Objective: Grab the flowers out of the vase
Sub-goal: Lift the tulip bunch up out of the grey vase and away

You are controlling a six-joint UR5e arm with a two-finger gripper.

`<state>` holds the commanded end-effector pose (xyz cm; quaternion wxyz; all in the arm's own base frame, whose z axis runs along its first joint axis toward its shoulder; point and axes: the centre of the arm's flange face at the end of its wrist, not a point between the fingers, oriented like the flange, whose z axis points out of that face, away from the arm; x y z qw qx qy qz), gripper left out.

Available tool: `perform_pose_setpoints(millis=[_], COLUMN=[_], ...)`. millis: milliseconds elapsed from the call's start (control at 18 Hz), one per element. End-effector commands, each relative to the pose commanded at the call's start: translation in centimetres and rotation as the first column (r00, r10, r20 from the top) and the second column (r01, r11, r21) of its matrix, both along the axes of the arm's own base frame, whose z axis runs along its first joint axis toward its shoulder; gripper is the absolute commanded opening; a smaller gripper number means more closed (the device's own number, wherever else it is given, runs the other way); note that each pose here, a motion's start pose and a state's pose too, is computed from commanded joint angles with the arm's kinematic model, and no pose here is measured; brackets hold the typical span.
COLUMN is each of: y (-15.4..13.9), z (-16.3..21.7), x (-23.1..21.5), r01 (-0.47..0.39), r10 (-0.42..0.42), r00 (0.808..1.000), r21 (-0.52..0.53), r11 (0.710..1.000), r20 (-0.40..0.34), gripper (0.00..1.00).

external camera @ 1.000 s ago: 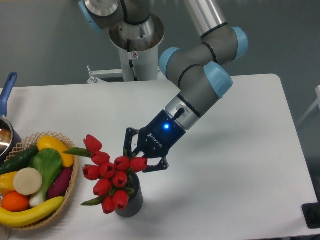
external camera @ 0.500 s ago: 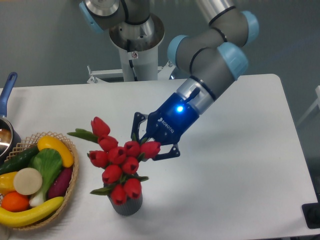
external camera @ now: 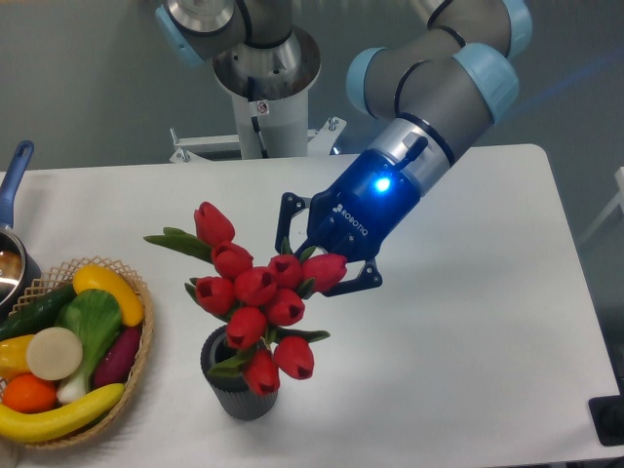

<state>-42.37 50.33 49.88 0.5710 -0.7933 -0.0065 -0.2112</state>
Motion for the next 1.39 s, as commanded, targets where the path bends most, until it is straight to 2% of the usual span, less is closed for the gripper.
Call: perform_pose_setpoints(millis=[556,778,944,1056,1167,1278,1389], y=[-0.4,-2.2,-5.2,-7.7,-9.6,-10.3,-10.9], z=[1.2,1.1,1.5,2.1,1.7,0.3,-1.8], x=[-0.7,-2.6,-5.3,-7.3,-8.9,-9.9,-10.8], r01=[-0.019,-0.061,-0.127,-0.18,-0.23,-0.279,-0.339], r10=[0.019,0.061,0.127,0.18,0.225,0.258,0.285], r00=[1.0,0.998,0.992,0.982,0.967,0.946,0.919], r21=[0.004,-0.002,-0.002,-0.003,-0.028,-0.089,-0.183], r11=[1.0,0.998,0.992,0.984,0.973,0.956,0.923], r20=[0.001,-0.002,-0.022,-0.054,-0.117,-0.194,-0.271], gripper=[0.0,0.0,0.0,0.0,0.0,0.0,0.0])
